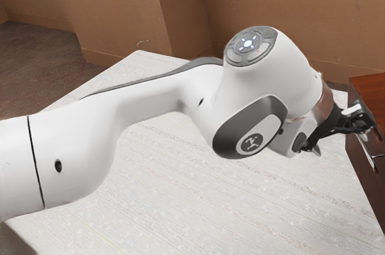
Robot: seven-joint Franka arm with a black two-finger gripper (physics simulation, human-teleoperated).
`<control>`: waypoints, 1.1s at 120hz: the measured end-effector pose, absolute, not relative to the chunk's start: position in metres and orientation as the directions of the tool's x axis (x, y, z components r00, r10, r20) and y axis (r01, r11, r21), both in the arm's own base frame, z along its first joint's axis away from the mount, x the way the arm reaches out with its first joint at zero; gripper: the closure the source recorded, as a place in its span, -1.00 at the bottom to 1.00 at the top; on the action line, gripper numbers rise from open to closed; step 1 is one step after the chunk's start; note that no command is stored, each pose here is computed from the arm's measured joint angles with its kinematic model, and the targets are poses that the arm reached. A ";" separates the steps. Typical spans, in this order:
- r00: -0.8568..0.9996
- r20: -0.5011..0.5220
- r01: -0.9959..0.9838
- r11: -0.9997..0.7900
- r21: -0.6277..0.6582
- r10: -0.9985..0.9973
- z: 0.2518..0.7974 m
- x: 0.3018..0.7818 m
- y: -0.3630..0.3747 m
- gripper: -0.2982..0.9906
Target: Pull the drawer handle with one arm to open the drawer
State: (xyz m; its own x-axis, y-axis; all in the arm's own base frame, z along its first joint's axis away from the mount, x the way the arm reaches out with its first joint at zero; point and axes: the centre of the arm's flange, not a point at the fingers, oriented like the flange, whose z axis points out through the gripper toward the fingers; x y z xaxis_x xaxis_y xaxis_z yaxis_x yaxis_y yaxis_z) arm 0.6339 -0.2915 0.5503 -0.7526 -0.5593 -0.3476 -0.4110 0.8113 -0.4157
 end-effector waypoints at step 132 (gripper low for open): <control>-0.740 -0.335 -0.482 0.807 -0.341 -0.583 0.526 0.612 -0.230 -0.49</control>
State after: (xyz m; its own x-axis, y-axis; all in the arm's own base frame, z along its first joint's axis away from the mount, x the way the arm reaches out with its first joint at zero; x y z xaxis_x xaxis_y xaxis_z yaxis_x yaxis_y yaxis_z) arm 0.6121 -0.2297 0.5262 -0.7396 -0.5835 -0.3355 -0.4819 0.8070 -0.3413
